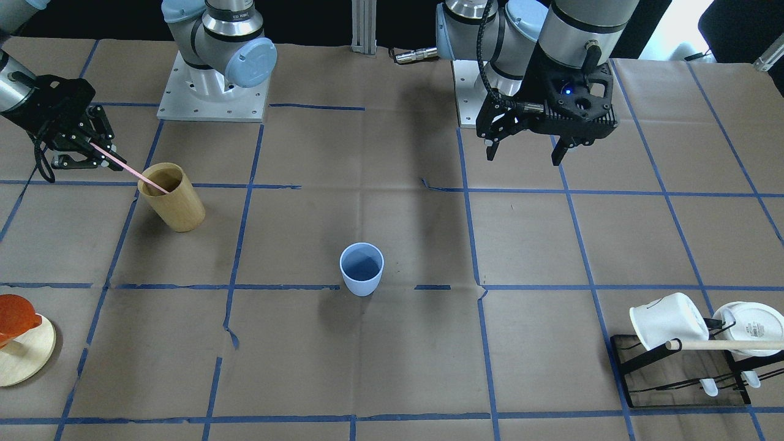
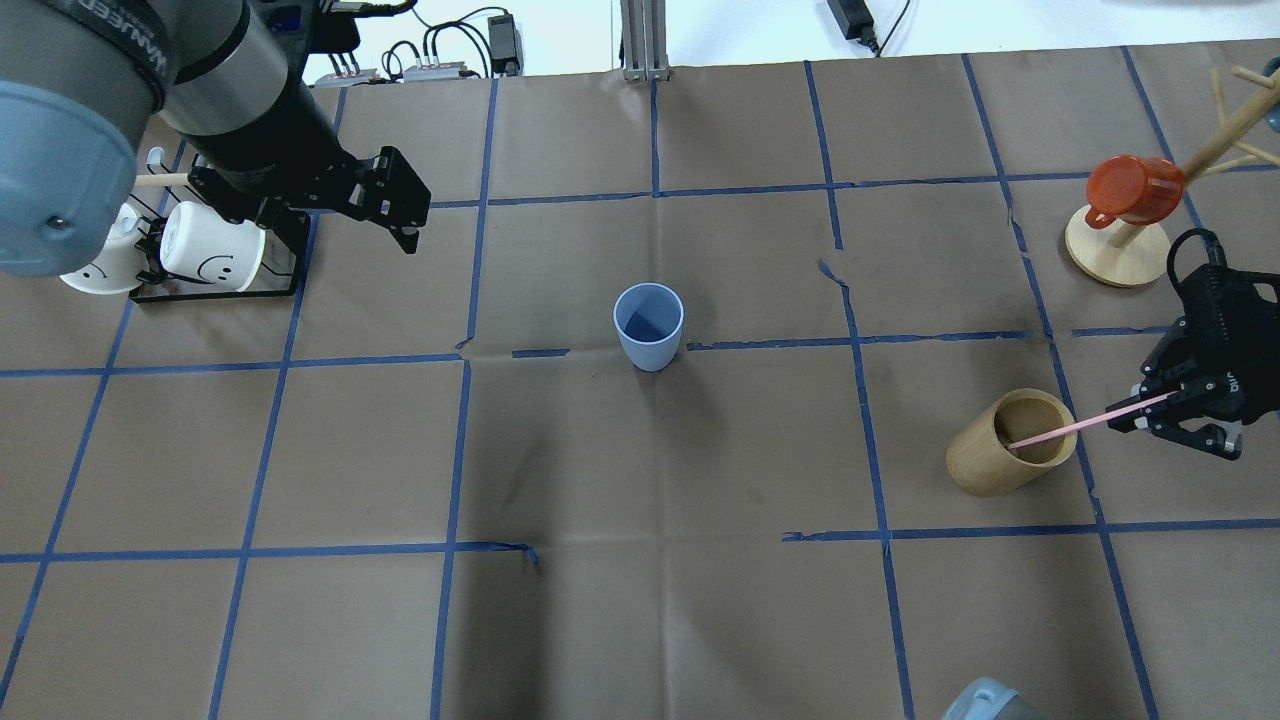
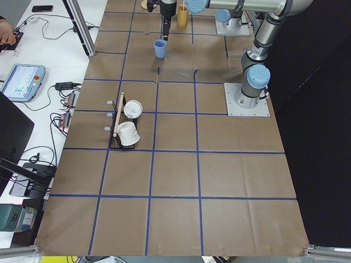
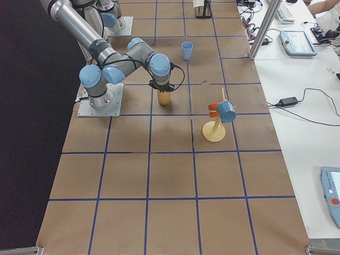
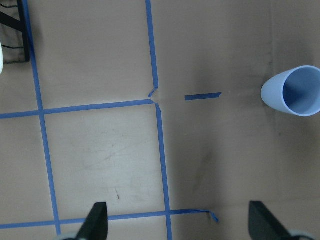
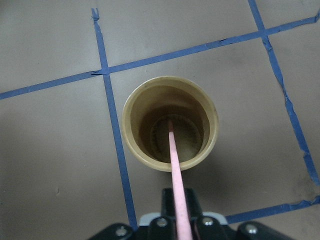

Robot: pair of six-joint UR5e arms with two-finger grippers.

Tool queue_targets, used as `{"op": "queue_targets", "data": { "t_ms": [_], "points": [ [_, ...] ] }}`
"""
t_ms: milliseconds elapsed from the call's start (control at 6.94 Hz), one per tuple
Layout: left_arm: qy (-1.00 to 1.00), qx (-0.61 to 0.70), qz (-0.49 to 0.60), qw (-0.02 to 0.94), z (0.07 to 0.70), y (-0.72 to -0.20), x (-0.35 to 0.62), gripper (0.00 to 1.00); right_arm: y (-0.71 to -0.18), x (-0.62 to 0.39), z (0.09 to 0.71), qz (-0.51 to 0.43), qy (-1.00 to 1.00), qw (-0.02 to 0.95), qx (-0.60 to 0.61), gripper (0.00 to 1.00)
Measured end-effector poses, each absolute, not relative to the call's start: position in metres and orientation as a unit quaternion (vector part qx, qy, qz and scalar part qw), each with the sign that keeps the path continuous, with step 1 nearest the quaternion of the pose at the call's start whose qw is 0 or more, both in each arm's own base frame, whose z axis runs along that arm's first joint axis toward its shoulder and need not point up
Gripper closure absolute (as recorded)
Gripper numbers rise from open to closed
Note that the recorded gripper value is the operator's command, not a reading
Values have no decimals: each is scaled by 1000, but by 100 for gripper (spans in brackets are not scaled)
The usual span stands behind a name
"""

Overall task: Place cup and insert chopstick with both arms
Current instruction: 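Grasp the pink chopstick with the right gripper and pull it out of the bamboo cup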

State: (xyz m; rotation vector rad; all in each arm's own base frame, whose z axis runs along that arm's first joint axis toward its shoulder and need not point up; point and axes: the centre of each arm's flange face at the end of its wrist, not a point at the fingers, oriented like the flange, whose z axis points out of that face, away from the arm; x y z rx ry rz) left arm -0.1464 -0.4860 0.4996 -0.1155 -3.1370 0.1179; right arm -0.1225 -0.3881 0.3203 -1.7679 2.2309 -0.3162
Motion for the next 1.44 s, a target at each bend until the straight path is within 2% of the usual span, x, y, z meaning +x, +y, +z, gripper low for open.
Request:
{"op": "queue_targets", "data": {
  "t_ms": [432,1441],
  "points": [
    [-999,-36,30,-2,498,-490,-146,0,-396,-126,338,-110,784,127,-598,94],
    [-1000,-12,-1,1,499,-496,-146,0,-405,-127,400,-107,815,130,-555,94]
  ]
}}
